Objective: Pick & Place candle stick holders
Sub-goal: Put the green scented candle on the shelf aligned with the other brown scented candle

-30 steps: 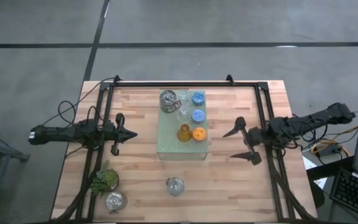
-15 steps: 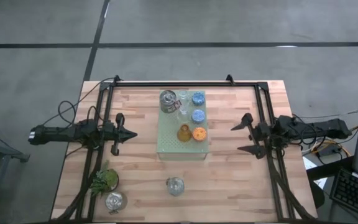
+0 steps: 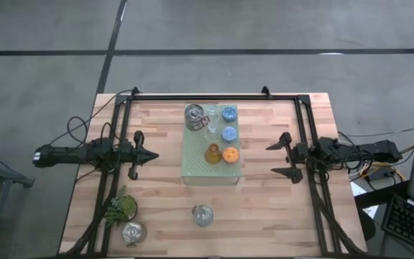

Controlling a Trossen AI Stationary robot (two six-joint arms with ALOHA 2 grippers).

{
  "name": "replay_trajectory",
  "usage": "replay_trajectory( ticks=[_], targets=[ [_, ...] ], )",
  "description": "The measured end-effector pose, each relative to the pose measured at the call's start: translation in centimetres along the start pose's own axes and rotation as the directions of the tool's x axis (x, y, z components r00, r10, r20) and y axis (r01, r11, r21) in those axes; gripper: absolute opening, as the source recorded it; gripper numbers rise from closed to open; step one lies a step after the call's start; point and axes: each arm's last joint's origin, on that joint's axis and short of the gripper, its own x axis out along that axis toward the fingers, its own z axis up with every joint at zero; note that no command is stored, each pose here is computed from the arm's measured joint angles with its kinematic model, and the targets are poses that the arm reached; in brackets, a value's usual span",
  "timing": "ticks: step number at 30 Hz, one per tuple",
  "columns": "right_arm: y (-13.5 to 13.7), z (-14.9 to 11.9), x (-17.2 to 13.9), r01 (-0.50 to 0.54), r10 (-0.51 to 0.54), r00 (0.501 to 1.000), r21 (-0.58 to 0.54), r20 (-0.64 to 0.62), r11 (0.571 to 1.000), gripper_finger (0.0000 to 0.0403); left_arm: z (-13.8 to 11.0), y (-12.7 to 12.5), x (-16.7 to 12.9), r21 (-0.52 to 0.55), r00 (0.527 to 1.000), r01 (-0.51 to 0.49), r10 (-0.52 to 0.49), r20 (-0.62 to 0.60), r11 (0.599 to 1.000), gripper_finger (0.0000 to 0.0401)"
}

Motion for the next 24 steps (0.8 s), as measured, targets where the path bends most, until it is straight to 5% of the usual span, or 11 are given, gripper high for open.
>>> replay_trajectory(
  ticks=[24],
  targets=[
    [-0.07, -0.66, 0.17, 0.007, -0.007, 0.997, 0.003, -0.073, 1.000, 0.0391, 0.00, 0.00, 0.00, 0.000, 1.000, 0.000, 0.000, 0.000, 1.000, 0.0007]
  ],
)
